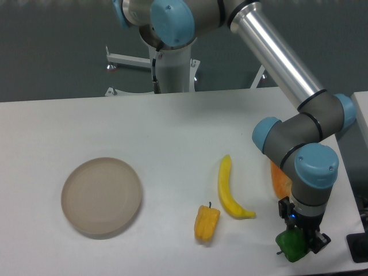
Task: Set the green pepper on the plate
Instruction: 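Lift the green pepper held in the gripper off the table, then carry the green pepper past the banana toward the beige plate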
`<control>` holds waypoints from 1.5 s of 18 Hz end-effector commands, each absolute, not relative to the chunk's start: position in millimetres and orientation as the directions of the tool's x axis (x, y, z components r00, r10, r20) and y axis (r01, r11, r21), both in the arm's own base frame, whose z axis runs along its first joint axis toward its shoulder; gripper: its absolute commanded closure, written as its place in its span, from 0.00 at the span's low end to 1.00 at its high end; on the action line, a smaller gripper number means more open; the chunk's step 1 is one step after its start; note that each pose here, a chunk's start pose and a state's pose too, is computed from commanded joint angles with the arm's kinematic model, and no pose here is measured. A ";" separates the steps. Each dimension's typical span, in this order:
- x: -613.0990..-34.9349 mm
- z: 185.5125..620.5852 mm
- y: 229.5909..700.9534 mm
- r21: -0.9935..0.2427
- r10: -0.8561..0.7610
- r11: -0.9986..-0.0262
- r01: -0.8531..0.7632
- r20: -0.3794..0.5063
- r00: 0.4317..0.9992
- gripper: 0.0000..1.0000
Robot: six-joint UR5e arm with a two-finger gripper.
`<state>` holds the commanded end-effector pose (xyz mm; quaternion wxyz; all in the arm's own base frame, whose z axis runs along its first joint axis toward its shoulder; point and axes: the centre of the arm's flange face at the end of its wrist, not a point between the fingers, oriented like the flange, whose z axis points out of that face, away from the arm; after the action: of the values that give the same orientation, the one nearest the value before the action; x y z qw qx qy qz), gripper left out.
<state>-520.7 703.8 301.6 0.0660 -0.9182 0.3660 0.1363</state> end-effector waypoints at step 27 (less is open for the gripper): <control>-114.4 354.3 708.3 -0.148 -0.200 -0.968 -0.204 -0.042 0.979 0.78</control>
<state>-114.4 708.3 354.3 0.0761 -0.9918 0.1016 0.0133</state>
